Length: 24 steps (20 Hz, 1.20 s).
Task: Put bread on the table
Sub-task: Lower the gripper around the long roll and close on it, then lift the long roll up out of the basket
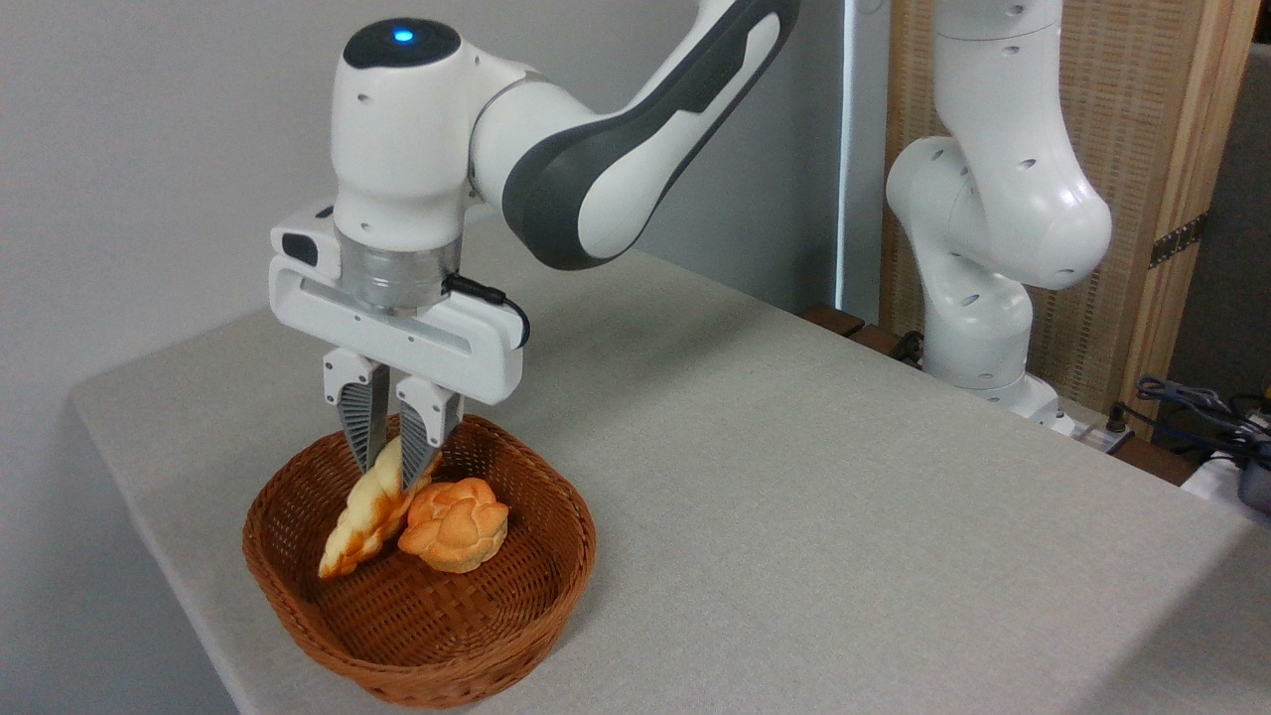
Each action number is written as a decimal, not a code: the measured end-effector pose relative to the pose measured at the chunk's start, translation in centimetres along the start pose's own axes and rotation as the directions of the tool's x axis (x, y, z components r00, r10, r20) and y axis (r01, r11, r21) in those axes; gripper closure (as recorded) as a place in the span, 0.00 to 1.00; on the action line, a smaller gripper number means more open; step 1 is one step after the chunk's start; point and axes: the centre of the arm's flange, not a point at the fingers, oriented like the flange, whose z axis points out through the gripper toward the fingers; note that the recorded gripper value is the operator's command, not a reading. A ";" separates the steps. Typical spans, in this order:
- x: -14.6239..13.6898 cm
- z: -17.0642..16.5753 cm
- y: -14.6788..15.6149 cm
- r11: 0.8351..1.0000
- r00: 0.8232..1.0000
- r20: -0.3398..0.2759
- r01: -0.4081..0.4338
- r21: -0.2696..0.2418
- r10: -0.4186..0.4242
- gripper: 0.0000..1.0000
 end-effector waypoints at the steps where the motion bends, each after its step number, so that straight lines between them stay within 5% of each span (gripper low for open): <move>1: 0.0 -0.5 0.0 1.000 1.000 -0.008 0.000 0.001 0.000 0.80; 12: -0.5 -5.5 -0.4 1.000 0.998 -0.055 0.008 0.000 -0.008 0.81; 19: -3.3 -10.2 0.8 0.994 0.995 0.041 -0.094 -0.048 0.096 0.80; 24: -5.7 -11.5 1.6 0.966 0.960 0.137 -0.231 -0.113 0.245 0.78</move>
